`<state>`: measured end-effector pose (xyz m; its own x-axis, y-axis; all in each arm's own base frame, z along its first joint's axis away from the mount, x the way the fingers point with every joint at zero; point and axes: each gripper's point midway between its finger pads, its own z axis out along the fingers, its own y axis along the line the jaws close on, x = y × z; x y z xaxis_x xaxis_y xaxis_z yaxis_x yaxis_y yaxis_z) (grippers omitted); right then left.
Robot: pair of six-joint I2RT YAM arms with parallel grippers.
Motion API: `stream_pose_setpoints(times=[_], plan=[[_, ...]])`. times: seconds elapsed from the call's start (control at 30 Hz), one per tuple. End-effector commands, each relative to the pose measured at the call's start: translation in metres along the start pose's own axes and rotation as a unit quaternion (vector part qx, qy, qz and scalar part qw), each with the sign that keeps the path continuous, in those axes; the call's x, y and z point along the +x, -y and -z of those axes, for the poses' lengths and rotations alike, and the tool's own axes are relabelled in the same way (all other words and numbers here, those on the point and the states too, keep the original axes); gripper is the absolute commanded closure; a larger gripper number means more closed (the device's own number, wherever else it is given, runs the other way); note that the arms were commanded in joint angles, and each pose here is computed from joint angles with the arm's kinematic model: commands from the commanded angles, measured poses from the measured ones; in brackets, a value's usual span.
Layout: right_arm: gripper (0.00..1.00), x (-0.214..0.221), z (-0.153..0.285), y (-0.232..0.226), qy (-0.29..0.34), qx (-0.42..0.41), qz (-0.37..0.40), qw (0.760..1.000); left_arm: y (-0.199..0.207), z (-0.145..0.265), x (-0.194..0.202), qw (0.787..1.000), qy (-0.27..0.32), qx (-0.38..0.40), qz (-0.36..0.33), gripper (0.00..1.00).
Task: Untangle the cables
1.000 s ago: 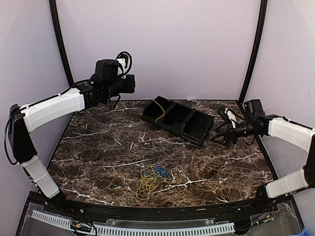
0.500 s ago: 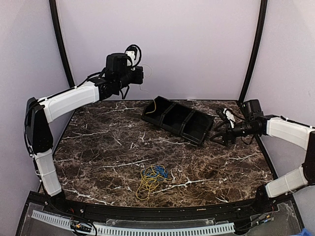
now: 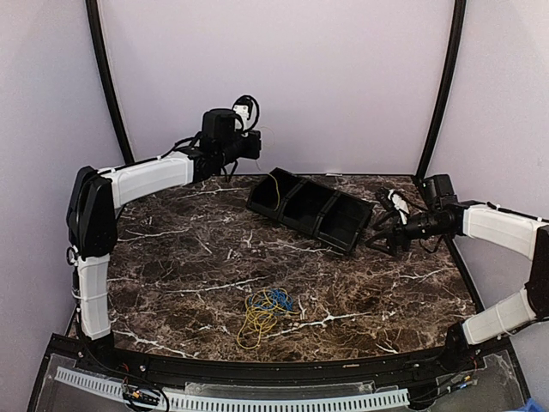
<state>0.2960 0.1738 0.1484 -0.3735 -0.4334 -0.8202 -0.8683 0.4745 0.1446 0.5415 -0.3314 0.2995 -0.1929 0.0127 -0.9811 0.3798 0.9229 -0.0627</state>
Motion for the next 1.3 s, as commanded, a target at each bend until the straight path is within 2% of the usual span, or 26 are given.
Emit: stream_pose_setpoints(times=[0.0, 0.17, 0.47, 0.6, 0.93, 1.07, 1.27], plan=[[0.20, 0.002, -0.001, 0.004, 0.002, 0.004, 0.007, 1.000, 0.007, 0.002, -0.007, 0.999, 0.016, 0.027, 0.029, 1.00], [0.20, 0.003, -0.002, 0.004, 0.001, 0.003, 0.007, 1.000, 0.014, -0.011, 0.024, 0.998, -0.014, 0.043, 0.048, 1.00], [0.20, 0.008, -0.004, 0.005, -0.005, 0.005, 0.006, 1.000, 0.041, -0.031, 0.064, 0.985, -0.051, 0.114, 0.123, 1.00], [0.20, 0.009, -0.005, 0.005, -0.007, 0.004, 0.005, 1.000, 0.039, -0.046, 0.088, 0.983, -0.076, 0.097, 0.132, 1.00], [0.20, 0.012, -0.007, 0.006, -0.012, 0.003, 0.003, 1.000, 0.009, -0.067, 0.138, 0.977, -0.132, -0.006, 0.168, 1.00], [0.20, 0.014, -0.008, 0.006, -0.014, -0.001, 0.001, 1.000, 0.013, -0.070, 0.144, 0.974, -0.138, 0.002, 0.182, 1.00], [0.19, 0.014, -0.009, 0.006, -0.015, -0.001, 0.002, 1.000, 0.024, -0.072, 0.147, 0.970, -0.150, 0.029, 0.190, 0.93]])
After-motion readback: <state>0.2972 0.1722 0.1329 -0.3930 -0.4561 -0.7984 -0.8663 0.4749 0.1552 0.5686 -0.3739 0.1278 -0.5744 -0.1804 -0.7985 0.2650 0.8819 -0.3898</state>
